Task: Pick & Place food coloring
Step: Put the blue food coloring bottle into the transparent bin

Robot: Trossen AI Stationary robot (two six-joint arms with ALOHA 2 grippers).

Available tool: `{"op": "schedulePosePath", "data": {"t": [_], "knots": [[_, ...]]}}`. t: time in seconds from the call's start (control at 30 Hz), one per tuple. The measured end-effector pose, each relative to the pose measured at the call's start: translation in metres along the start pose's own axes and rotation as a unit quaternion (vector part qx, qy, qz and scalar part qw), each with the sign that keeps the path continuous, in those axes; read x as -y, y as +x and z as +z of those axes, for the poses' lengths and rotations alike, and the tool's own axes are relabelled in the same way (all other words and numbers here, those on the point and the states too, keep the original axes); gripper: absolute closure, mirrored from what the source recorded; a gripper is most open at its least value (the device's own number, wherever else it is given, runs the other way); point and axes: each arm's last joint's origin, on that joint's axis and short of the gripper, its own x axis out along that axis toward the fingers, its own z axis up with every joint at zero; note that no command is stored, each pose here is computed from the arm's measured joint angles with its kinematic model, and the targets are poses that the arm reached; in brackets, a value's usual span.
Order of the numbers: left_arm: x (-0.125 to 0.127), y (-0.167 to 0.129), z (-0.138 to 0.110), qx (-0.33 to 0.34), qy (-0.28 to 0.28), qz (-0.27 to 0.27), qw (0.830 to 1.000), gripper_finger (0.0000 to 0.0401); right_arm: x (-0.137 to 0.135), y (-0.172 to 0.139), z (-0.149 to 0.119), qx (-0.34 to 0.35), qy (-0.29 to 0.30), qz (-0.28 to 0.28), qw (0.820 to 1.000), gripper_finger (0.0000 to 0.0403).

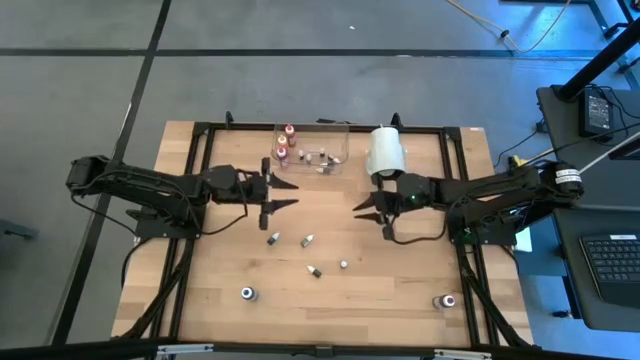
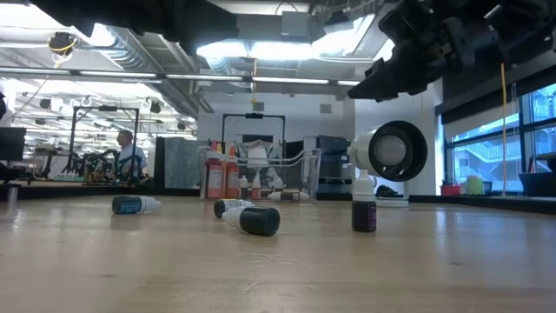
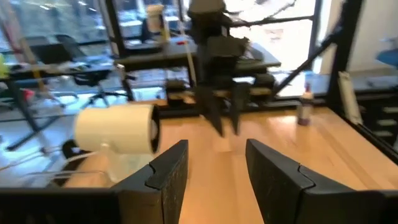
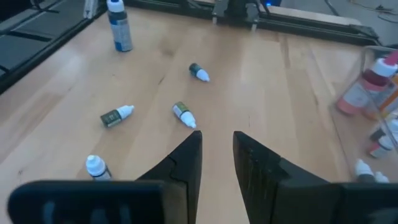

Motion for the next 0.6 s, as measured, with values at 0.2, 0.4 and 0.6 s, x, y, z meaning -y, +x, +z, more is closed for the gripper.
{"op": "schedulePosePath", "data": {"t": [0.2,0.4,0.6], "knots": [[0.003,-0.001,-0.010,-0.049,-0.028,-0.047,0.997,0.0231,0.000,0.000,0.000,-0.002,0.002,-0.009,1.000,0.0308],[0.005,-0.007,-0.032,-0.208,-0.130,-0.025,0.969,0.0234,0.001,0.000,0.000,-0.002,0.002,-0.009,1.000,0.0308],[0.007,-0.004,-0.041,-0.329,-0.227,0.049,0.915,0.0234,0.001,0.000,0.000,-0.002,0.001,-0.010,1.000,0.0308]]}}
